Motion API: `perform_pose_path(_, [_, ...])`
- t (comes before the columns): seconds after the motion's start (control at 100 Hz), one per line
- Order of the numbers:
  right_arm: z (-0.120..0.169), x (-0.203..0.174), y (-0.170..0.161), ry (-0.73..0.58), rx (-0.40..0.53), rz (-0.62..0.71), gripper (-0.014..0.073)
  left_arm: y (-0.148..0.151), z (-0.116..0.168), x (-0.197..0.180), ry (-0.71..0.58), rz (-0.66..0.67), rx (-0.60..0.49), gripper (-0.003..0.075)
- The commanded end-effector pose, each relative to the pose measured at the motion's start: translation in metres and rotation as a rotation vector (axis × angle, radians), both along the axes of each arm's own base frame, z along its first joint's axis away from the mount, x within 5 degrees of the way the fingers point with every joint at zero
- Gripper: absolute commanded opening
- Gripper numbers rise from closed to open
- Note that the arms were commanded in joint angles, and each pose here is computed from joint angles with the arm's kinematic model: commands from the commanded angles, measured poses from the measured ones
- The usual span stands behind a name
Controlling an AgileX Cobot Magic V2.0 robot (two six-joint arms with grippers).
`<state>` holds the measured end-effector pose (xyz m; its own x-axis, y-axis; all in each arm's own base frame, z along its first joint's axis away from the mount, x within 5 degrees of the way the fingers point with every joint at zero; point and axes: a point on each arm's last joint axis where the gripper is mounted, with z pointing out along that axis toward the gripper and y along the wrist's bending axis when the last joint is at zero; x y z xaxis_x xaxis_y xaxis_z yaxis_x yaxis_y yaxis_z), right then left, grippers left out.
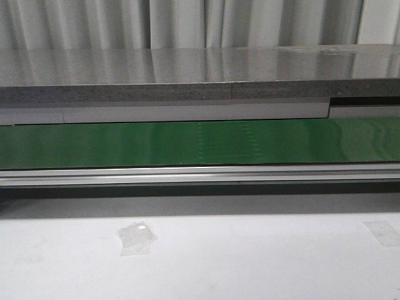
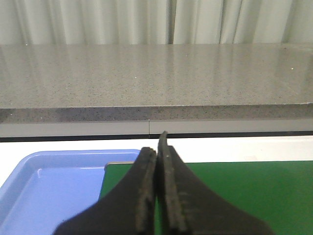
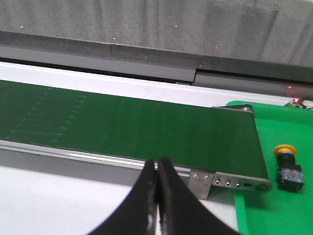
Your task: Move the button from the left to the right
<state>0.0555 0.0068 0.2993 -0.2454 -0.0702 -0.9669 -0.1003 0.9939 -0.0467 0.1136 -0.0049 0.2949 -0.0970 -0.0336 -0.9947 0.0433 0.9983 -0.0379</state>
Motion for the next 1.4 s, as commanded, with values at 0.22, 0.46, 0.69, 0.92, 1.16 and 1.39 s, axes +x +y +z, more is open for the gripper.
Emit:
perform_pose_path(0.22, [-0.032,-0.008,-0.005,-0.257,0.048,-0.043,-0.0066,0.002,0.016,0.001,-0.094,0.021,-0.014,-0.002])
perform_pose_path(0.46, [-0.069,-0.007,-0.004,-0.305,0.054,-0.04,-0.0066,0.002,0.015,0.001,-0.091,0.021,-0.013,-0.002])
perform_pose_path(0.69, [-0.083,-0.003,-0.004,-0.308,0.054,-0.038,-0.0066,0.002,0.015,0.001,-0.091,0.021,-0.013,-0.002])
perform_pose_path(0.92, [-0.092,-0.001,-0.004,-0.315,0.058,-0.037,-0.0066,0.002,0.015,0.001,-0.091,0.021,-0.013,-0.002])
perform_pose_path(1.16, [-0.092,-0.001,-0.004,-0.316,0.062,-0.037,-0.0066,0.002,0.015,0.002,-0.089,0.021,-0.013,-0.002])
perform_pose_path(1.39, [-0.092,-0.001,-0.004,-0.316,0.062,-0.037,-0.0066,0.002,0.015,0.002,-0.089,0.021,-0.013,-0.002])
